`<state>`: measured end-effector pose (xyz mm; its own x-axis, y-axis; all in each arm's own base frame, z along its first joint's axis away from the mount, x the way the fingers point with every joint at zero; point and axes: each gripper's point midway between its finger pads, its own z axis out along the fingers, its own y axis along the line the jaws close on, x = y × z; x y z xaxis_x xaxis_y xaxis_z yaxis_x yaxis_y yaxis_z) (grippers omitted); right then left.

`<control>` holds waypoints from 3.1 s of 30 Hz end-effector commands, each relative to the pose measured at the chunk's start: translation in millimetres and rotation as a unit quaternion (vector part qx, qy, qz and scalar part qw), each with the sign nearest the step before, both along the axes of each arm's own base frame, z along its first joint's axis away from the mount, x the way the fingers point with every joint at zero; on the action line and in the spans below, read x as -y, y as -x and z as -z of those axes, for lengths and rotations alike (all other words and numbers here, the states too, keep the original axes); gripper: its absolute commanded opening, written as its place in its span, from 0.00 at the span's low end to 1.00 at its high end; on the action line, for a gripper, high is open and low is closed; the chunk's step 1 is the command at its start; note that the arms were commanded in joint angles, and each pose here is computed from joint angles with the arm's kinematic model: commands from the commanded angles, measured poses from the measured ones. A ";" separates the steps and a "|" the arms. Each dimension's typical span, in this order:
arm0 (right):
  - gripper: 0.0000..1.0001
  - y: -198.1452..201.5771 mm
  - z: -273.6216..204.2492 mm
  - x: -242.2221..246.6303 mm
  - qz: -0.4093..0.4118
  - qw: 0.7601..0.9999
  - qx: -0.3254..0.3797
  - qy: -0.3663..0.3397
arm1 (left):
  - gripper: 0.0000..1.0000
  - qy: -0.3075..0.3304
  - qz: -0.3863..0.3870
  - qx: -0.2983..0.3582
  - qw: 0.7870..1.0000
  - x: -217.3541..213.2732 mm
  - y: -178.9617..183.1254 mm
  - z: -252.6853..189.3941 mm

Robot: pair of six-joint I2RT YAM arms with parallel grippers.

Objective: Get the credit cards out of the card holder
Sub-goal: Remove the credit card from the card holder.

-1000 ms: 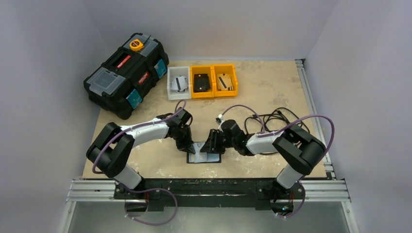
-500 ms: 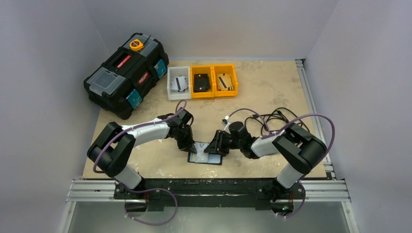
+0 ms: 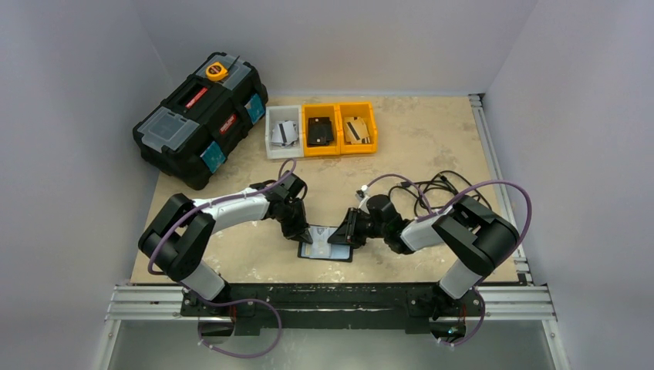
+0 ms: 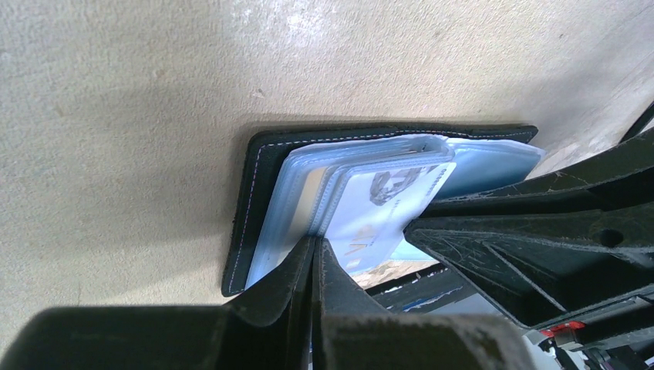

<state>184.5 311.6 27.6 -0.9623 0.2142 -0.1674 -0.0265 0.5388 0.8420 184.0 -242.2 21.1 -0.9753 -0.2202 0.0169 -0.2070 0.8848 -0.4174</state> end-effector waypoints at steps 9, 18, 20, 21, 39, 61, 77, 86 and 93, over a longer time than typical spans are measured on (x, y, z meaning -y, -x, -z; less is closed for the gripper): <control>0.00 -6.0 -14.1 -3.0 0.005 0.999 0.025 -0.021 | 0.00 -0.096 -0.029 -0.005 0.995 -34.6 6.9 35.5; 0.00 -9.4 -5.4 10.1 0.019 0.999 0.026 0.018 | 0.00 -0.106 -0.044 -0.006 0.993 -40.7 8.0 37.8; 0.00 -9.7 -4.1 13.0 0.021 0.999 0.026 0.023 | 0.00 -0.106 -0.045 -0.006 0.993 -41.1 7.9 37.6; 0.00 -10.1 -2.8 14.5 0.022 0.999 0.026 0.027 | 0.00 -0.107 -0.045 -0.006 0.993 -40.9 8.1 37.6; 0.28 -9.7 9.3 23.4 0.024 0.999 0.015 0.030 | 0.00 -0.103 -0.046 -0.006 0.994 -40.1 7.6 36.6; 0.09 -10.2 1.0 12.6 0.012 1.000 0.017 -0.001 | 0.00 -0.106 -0.041 -0.005 0.994 -39.6 5.9 36.1; 0.00 -6.0 11.3 35.0 0.031 0.998 0.012 0.047 | 0.00 -0.109 -0.042 -0.005 0.993 -41.6 7.0 36.2; 0.11 -4.3 14.6 39.6 0.031 0.998 0.008 0.047 | 0.00 -0.106 -0.038 -0.004 0.994 -41.0 7.4 35.6; 0.34 -7.6 13.6 32.9 0.027 0.999 0.012 0.031 | 0.00 -0.101 -0.034 -0.005 0.994 -37.9 6.4 36.0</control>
